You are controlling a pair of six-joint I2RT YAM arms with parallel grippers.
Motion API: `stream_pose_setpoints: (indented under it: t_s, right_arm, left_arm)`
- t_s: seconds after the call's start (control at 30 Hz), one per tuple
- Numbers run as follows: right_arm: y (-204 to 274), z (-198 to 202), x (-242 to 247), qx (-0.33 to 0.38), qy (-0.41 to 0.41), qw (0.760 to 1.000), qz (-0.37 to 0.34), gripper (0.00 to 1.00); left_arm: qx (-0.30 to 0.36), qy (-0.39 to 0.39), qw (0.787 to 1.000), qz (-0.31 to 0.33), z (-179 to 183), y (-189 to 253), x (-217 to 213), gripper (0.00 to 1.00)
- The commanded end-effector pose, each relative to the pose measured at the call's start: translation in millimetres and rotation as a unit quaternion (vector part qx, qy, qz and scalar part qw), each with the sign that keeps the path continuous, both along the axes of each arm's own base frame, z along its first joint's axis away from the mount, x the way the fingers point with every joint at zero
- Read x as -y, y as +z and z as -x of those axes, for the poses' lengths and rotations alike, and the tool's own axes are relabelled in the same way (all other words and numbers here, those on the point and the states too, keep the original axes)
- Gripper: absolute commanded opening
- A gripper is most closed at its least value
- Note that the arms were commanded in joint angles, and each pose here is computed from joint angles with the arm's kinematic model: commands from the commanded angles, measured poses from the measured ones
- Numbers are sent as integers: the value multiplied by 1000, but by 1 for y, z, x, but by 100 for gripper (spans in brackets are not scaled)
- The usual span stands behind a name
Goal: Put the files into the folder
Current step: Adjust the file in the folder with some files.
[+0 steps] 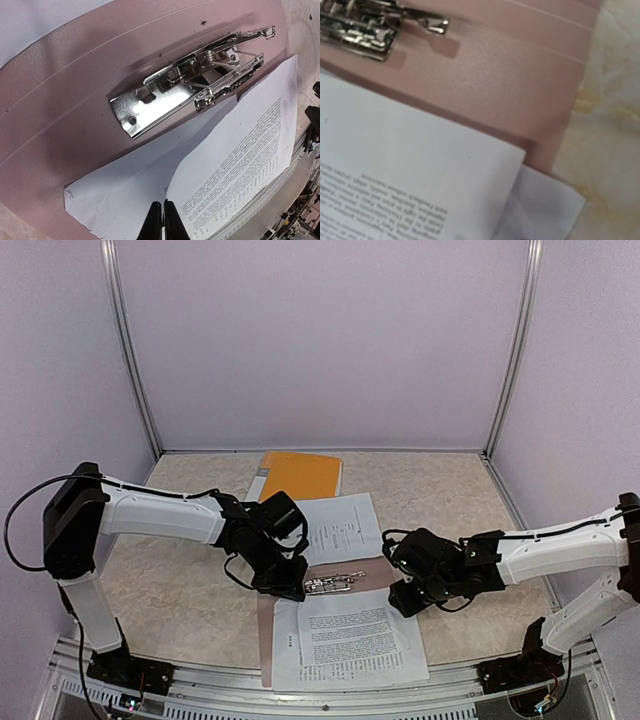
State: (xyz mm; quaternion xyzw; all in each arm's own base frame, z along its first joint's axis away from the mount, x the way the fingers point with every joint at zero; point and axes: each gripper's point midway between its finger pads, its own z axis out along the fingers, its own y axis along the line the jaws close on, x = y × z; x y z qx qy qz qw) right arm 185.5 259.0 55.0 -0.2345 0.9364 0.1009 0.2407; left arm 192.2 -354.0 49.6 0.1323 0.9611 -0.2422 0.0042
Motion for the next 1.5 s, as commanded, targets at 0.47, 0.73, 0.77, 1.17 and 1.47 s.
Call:
stream_pose_setpoints:
  t_s: [0.47,0.73,0.77,1.17,1.47]
  right_arm:
    - [-17,23,22,-64,-84,993,-48,55]
    - [-19,42,31,-103,-118,983,-101,59]
    - [-22,45,32,-110,-119,981,-110,59]
    - [-34,58,26,-148,-121,971,-147,51]
    - [-33,53,26,-135,-125,973,-138,38]
  left_arm:
    - [58,3,997,-52,-13,12,-20,50]
    - [73,33,995,-57,-9,16,-41,69]
    - [73,35,995,-56,-8,16,-42,69]
    - [77,35,995,-55,-10,17,-40,72]
    - [70,30,995,-60,-8,12,-41,72]
